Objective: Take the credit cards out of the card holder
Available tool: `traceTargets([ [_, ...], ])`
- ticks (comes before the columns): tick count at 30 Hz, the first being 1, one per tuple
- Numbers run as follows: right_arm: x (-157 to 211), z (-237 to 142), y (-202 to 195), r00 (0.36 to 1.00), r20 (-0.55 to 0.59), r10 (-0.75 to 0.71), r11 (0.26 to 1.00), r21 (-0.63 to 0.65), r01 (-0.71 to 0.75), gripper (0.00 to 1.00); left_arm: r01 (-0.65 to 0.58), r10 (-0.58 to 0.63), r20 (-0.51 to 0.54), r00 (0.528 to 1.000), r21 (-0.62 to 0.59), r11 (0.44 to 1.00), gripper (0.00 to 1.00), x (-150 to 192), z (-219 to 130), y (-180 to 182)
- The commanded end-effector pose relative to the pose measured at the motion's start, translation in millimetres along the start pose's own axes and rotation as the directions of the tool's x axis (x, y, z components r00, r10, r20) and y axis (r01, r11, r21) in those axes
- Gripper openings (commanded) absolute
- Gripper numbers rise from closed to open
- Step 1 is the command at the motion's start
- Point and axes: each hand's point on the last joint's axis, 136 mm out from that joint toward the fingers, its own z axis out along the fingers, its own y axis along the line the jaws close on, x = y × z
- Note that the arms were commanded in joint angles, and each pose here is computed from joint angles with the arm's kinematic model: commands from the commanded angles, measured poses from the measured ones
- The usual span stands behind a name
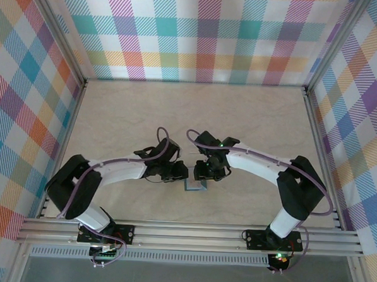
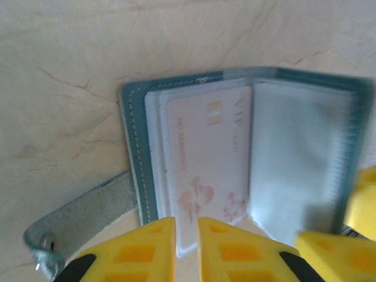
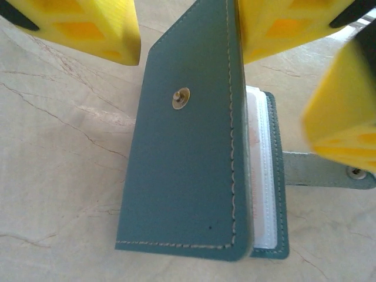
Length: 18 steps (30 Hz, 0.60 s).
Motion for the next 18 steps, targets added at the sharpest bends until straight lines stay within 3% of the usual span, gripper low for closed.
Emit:
traceTargets([
  [1, -5, -10, -6, 0.999, 0.044, 0.025, 1.0, 0.004, -0.025, 0.47, 0.012, -0.011, -0.029, 1.0, 0.04, 0.999, 0.16, -1, 13, -10],
  [13, -4, -6, -13, 0.999, 0.023, 0.044, 0.999, 0.009, -0.044, 0.58, 0.021, -0.022, -0.068, 0.997, -0.009, 1.0, 0.14, 6, 32, 5],
  [18, -2, -5, -20, 0.998, 0.02, 0.053, 0.998, 0.036, -0.054, 0.51, 0.018, -0.019, -0.065, 0.998, -0.025, 1.0, 0.13, 5, 31, 8],
])
